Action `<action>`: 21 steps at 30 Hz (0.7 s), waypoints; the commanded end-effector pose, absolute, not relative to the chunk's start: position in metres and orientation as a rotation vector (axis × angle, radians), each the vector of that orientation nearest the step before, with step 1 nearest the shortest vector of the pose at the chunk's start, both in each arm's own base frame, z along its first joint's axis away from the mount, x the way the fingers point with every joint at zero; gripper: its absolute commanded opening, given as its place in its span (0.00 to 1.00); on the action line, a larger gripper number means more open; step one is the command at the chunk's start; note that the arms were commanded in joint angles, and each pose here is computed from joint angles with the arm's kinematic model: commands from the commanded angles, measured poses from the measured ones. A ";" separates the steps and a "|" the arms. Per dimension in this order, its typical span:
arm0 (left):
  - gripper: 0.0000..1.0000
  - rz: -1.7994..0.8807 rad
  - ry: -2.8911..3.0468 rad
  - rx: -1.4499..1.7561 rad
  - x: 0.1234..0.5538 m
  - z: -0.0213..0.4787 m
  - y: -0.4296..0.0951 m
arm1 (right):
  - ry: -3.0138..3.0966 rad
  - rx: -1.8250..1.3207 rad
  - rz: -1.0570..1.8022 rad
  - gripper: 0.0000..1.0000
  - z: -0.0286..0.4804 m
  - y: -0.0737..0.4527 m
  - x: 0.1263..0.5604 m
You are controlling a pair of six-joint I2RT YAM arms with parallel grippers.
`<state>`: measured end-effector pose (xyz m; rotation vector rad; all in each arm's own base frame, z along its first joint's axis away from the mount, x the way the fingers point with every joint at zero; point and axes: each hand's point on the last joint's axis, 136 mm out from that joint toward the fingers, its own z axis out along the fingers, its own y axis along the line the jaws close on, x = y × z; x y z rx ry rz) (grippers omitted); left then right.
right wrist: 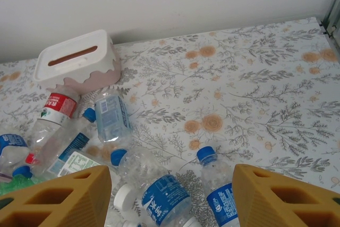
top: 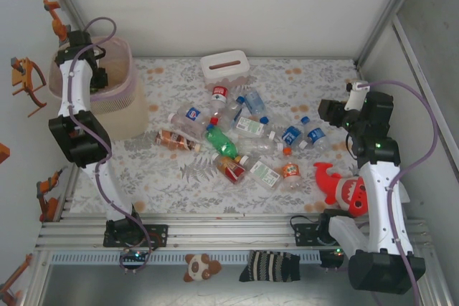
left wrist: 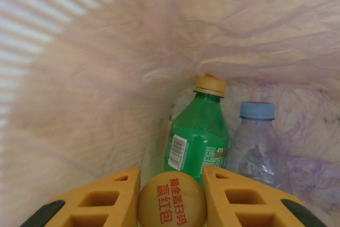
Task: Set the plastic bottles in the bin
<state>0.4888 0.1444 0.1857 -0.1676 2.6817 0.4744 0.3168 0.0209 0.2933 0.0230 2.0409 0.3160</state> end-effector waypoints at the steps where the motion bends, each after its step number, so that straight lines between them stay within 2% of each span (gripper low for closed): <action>1: 0.38 0.488 2.752 -0.178 0.476 0.171 0.145 | 2.015 -0.011 0.304 0.61 0.307 0.023 0.317; 10: 0.60 0.435 2.693 -0.189 0.476 0.195 0.138 | 2.006 -0.010 0.300 0.61 0.310 0.023 0.315; 16: 0.67 0.361 2.638 -0.162 0.473 0.221 0.120 | 2.001 -0.010 0.300 0.61 0.311 0.023 0.313; 21: 0.68 0.277 2.585 -0.152 0.467 0.249 0.104 | 1.995 -0.011 0.301 0.61 0.313 0.023 0.311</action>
